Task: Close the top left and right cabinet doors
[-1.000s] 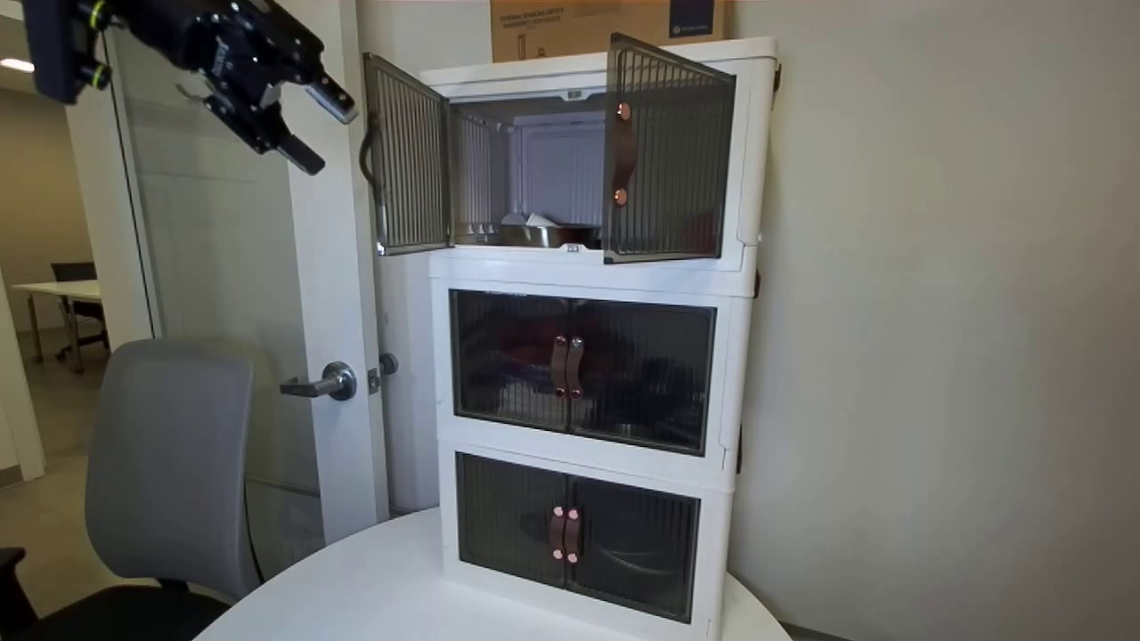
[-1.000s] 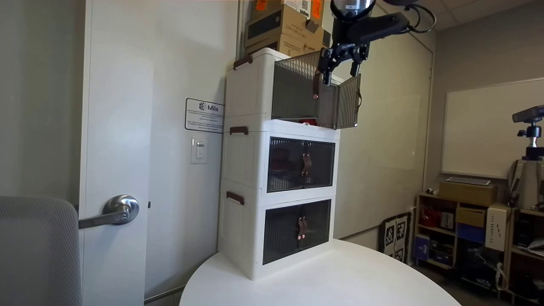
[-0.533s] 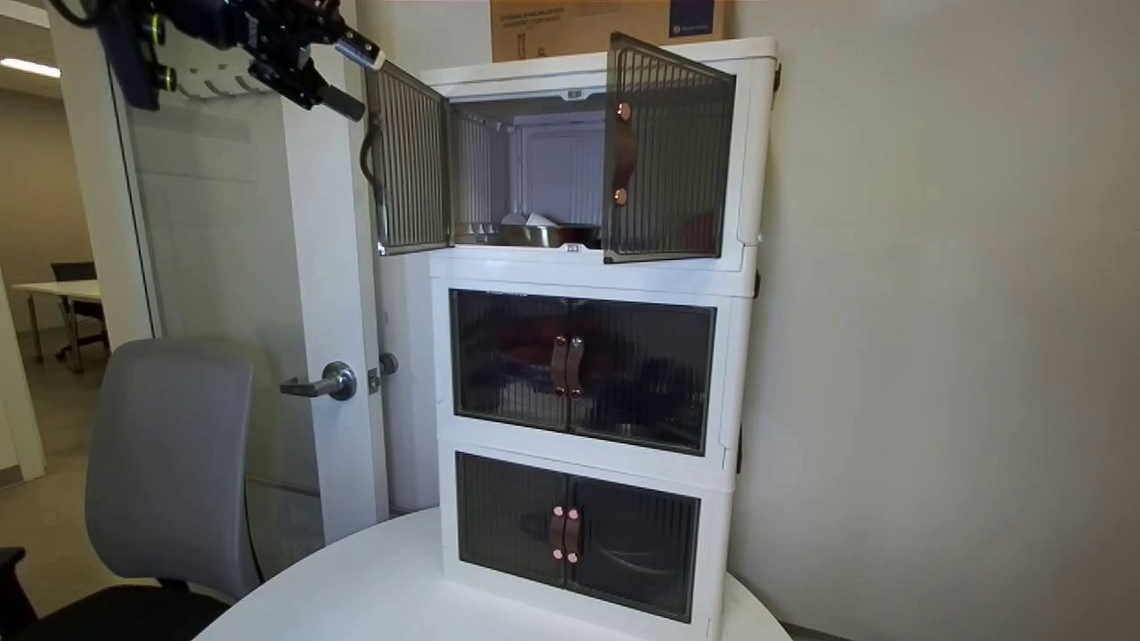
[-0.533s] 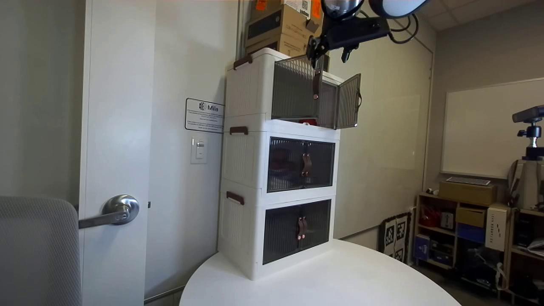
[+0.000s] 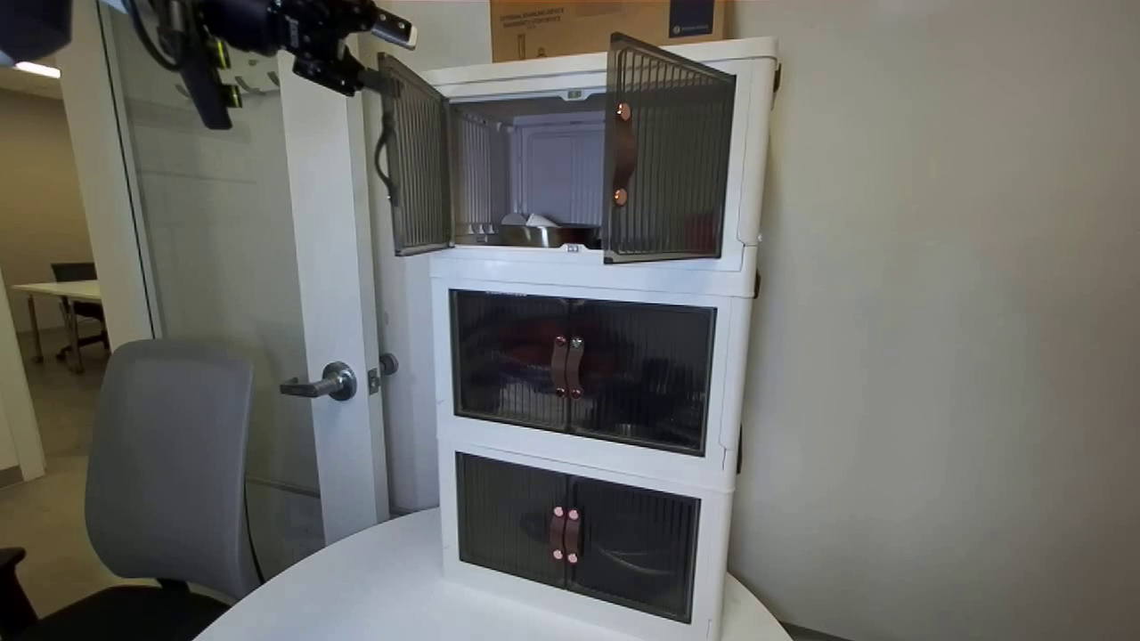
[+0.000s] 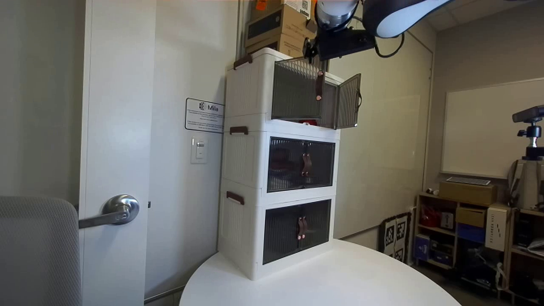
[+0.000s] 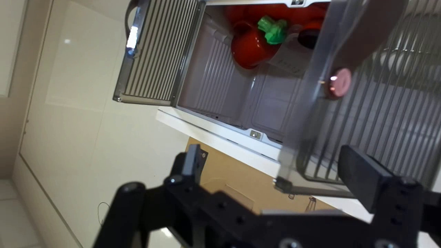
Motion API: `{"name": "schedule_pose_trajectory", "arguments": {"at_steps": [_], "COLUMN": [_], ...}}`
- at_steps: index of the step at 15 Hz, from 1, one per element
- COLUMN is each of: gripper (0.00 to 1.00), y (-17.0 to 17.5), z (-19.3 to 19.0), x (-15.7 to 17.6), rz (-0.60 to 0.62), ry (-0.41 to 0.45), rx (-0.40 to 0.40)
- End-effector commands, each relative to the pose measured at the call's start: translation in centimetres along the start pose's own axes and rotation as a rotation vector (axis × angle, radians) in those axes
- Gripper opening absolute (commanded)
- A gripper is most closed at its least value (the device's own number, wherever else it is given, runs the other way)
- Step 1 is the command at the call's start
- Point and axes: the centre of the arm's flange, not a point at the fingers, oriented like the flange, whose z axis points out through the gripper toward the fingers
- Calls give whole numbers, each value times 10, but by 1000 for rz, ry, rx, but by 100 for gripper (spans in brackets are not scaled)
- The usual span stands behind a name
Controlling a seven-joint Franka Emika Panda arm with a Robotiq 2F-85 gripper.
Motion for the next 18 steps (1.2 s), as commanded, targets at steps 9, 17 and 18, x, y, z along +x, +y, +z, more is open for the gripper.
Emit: {"name": "schedule_pose_trajectory", "arguments": {"at_steps": [9,17,18], "gripper": [100,100,100], "y": [37,43,38], "z": [114,173,174], "x": [-7,29,30], "rz": [43,90,85], "ry": [77,250,263], "rx": [-137,-47,-29]}}
